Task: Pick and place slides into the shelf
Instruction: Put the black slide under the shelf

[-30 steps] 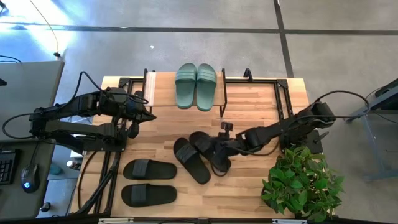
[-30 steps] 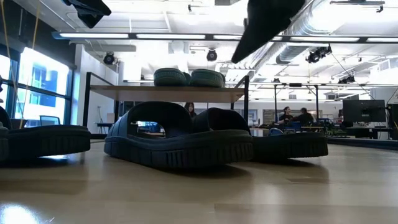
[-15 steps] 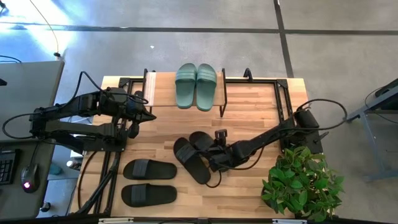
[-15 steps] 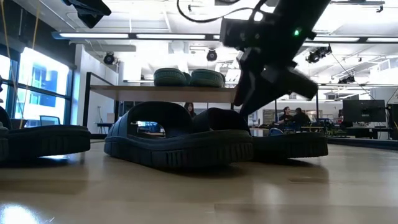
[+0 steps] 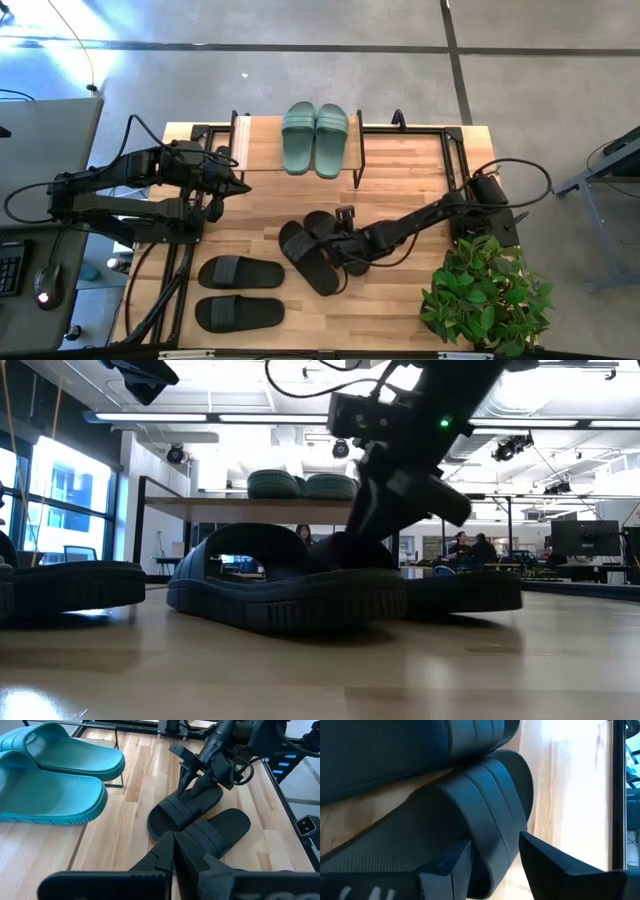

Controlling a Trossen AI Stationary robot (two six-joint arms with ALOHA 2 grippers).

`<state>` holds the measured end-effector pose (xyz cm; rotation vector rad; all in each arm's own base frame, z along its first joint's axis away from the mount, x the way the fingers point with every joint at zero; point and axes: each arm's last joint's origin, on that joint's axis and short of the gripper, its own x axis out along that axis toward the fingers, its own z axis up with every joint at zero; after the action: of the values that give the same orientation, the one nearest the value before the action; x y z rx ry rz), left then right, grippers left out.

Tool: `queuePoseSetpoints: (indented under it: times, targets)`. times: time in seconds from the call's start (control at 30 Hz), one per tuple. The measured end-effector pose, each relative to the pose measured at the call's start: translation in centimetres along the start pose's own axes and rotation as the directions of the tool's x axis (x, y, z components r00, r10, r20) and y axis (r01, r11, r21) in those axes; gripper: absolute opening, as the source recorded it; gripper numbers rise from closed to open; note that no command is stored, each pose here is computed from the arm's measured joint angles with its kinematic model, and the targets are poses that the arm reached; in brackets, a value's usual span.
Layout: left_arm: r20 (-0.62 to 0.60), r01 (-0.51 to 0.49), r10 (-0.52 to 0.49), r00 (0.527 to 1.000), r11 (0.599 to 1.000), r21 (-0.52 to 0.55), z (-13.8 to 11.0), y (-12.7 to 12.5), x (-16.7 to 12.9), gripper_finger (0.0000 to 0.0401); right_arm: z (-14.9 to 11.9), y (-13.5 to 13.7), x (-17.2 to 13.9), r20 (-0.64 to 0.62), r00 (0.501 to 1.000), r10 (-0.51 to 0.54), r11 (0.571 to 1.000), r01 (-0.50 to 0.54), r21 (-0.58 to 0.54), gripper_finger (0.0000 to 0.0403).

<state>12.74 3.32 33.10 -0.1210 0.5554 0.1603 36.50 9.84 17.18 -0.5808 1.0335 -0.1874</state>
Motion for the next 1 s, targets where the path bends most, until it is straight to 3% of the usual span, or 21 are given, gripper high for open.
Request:
queuePoseSetpoints:
  times: [0.17,0.3,0.5,0.6,0.77,1.0]
  targets:
    - [0.0,0.0,0.0,1.0,1.0,0.0,0.0,0.0,0.0,0.0001,0.1,-0.5,0.4,0.009,1.0,-0.002,1.0,0.002,0.03,0.0142]
    - [0.0,0.0,0.0,1.0,1.0,0.0,0.0,0.0,0.0,0.0001,0.2,-0.7,0.6,0.018,1.0,0.02,0.998,-0.021,0.056,0.0103]
    - [0.0,0.0,0.0,1.0,1.0,0.0,0.0,0.0,0.0,0.0001,0.1,-1.9,1.3,0.022,0.999,0.042,0.959,-0.047,0.279,0.0013]
    - [0.0,0.0,0.0,1.0,1.0,0.0,0.0,0.0,0.0,0.0001,0.1,-2.4,1.3,-0.003,0.999,-0.04,0.943,0.039,0.33,0.001]
    - [0.0,0.0,0.0,1.0,1.0,0.0,0.0,0.0,0.0,0.0001,1.6,-4.4,0.0,-0.038,0.976,-0.212,0.934,0.214,0.286,0.0003]
    - [0.0,0.0,0.0,1.0,1.0,0.0,0.0,0.0,0.0,0.0001,1.9,-7.6,0.4,-0.084,0.969,-0.234,0.926,0.249,0.283,0.0001]
